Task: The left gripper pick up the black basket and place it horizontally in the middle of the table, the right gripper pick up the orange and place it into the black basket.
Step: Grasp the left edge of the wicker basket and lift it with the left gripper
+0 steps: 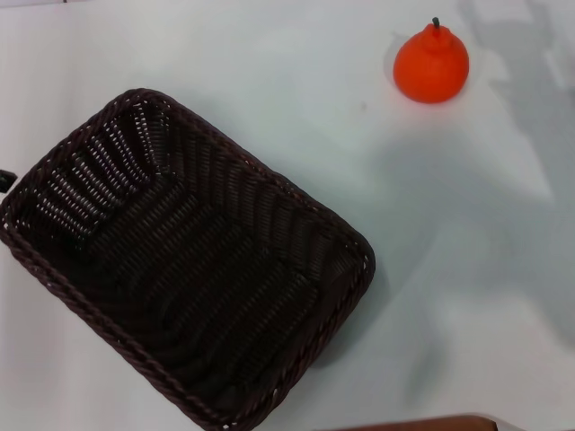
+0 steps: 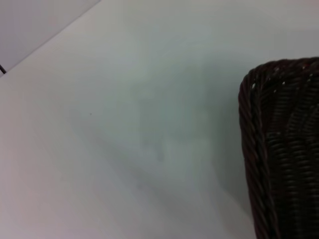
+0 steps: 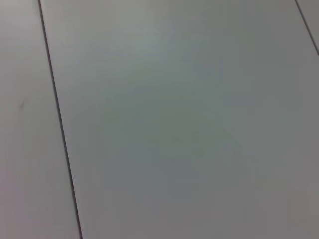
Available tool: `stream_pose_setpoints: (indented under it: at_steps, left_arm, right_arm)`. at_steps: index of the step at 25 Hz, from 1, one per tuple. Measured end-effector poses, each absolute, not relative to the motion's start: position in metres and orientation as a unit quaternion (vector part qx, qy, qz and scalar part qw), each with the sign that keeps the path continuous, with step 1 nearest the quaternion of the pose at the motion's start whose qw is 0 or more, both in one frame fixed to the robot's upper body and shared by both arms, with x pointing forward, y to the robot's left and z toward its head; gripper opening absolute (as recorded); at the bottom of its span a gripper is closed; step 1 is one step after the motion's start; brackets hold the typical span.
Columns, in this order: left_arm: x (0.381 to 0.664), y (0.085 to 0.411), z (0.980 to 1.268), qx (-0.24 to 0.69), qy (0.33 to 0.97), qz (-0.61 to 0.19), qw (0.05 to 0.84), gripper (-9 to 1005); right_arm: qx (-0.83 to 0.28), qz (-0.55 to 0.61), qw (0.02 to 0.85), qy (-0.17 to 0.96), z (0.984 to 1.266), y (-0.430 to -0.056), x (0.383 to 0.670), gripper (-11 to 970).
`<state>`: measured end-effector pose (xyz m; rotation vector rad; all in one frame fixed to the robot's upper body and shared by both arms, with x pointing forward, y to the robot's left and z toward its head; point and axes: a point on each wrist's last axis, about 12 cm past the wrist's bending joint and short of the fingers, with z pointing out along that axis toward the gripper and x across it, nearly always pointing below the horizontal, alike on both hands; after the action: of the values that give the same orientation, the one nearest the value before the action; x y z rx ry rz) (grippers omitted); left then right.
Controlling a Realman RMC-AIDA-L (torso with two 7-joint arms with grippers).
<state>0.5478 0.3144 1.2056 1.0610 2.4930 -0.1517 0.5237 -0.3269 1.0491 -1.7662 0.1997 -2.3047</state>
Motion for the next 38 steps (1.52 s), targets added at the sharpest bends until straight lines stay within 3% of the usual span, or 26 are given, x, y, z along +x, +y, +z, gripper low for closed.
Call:
stream_pose_setpoints:
  at_steps: [15,38]
  left_arm:
    - [0.552,0.283,1.220,0.397,0.892,-0.112,0.182,688]
    - [0.576,0.241,1.197,0.404,0.890,-0.069,0.201,687]
  right_arm:
    - [-0.603,-0.787,0.113,0.068,1.049,-0.328,0.524,936]
    - [-0.602,-0.789,0.104,0.065,1.051,-0.331,0.525,935]
